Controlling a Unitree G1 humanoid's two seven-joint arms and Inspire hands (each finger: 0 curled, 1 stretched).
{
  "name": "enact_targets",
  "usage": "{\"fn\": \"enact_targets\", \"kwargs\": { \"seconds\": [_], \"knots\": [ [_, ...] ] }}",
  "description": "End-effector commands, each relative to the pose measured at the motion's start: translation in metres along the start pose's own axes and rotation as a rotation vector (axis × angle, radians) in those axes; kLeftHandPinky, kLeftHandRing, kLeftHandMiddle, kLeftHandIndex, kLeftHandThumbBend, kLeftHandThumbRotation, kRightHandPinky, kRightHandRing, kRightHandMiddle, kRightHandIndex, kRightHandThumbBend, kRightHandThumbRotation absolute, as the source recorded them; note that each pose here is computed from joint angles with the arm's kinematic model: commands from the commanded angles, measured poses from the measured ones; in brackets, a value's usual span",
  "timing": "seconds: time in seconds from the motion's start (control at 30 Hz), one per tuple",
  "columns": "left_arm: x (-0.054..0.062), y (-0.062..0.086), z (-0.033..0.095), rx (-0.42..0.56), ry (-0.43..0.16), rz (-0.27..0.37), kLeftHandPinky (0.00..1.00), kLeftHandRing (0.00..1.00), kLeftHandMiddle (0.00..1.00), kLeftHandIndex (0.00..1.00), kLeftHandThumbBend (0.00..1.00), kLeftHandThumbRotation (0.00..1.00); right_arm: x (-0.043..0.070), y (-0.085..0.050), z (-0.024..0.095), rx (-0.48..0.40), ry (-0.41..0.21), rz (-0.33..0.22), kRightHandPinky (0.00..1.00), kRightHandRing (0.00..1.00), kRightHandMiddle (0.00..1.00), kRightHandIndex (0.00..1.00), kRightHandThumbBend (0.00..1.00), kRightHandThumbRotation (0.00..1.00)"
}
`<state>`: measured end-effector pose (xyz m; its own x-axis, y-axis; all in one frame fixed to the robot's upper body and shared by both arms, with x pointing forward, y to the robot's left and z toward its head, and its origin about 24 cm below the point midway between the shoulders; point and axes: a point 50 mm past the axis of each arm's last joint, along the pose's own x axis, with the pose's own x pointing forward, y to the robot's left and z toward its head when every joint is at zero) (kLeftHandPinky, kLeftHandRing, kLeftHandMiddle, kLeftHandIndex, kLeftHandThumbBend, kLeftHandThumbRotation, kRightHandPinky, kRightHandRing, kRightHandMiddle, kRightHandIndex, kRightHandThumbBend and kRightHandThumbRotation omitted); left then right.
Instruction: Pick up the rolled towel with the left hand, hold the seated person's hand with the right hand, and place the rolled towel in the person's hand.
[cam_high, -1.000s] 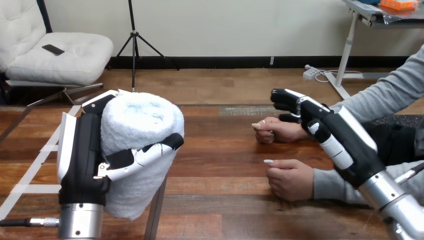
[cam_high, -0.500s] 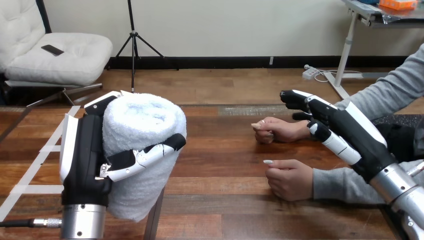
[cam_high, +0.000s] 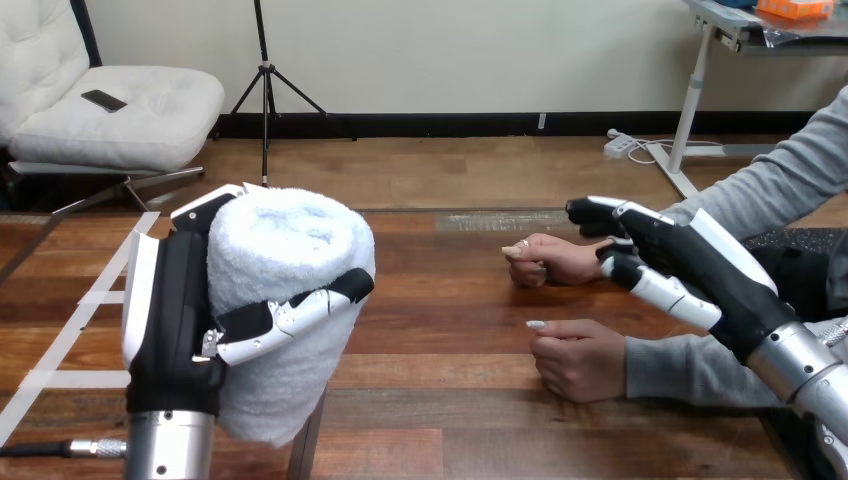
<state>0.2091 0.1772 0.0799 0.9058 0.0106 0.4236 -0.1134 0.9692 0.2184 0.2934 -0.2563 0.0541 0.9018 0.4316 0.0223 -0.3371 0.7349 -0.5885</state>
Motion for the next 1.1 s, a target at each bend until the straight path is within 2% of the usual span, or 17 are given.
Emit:
{"fn": "enact_targets", "kwargs": {
  "seconds": [0.0, 0.4, 0.53, 0.83, 1.07],
  "knots": [
    [0.009, 0.0, 0.015, -0.035, -0.109, 0.02, 0.25, 0.3, 0.37, 0.4, 0.62, 0.0, 0.015, -0.022, 0.013, -0.058, -0.03, -0.029, 0.76, 0.84, 0.87, 0.87, 0.8, 0.77],
    [0.008, 0.001, 0.015, -0.04, -0.119, 0.026, 0.25, 0.3, 0.36, 0.4, 0.62, 0.0, 0.014, -0.025, 0.002, -0.078, 0.059, 0.005, 0.74, 0.83, 0.87, 0.87, 0.91, 0.61],
    [0.008, 0.001, 0.016, -0.041, -0.122, 0.027, 0.25, 0.3, 0.37, 0.4, 0.62, 0.0, 0.013, -0.026, 0.0, -0.084, 0.086, 0.02, 0.75, 0.84, 0.88, 0.88, 0.9, 0.51],
    [0.007, 0.002, 0.017, -0.053, -0.132, 0.028, 0.25, 0.3, 0.36, 0.39, 0.61, 0.0, 0.011, -0.028, -0.007, -0.089, 0.155, 0.049, 0.77, 0.86, 0.89, 0.88, 0.91, 0.37],
    [0.008, 0.002, 0.018, -0.056, -0.144, 0.024, 0.25, 0.3, 0.36, 0.39, 0.61, 0.0, 0.01, -0.03, -0.011, -0.112, 0.203, 0.076, 0.8, 0.87, 0.89, 0.89, 0.92, 0.32]
  ]
}}
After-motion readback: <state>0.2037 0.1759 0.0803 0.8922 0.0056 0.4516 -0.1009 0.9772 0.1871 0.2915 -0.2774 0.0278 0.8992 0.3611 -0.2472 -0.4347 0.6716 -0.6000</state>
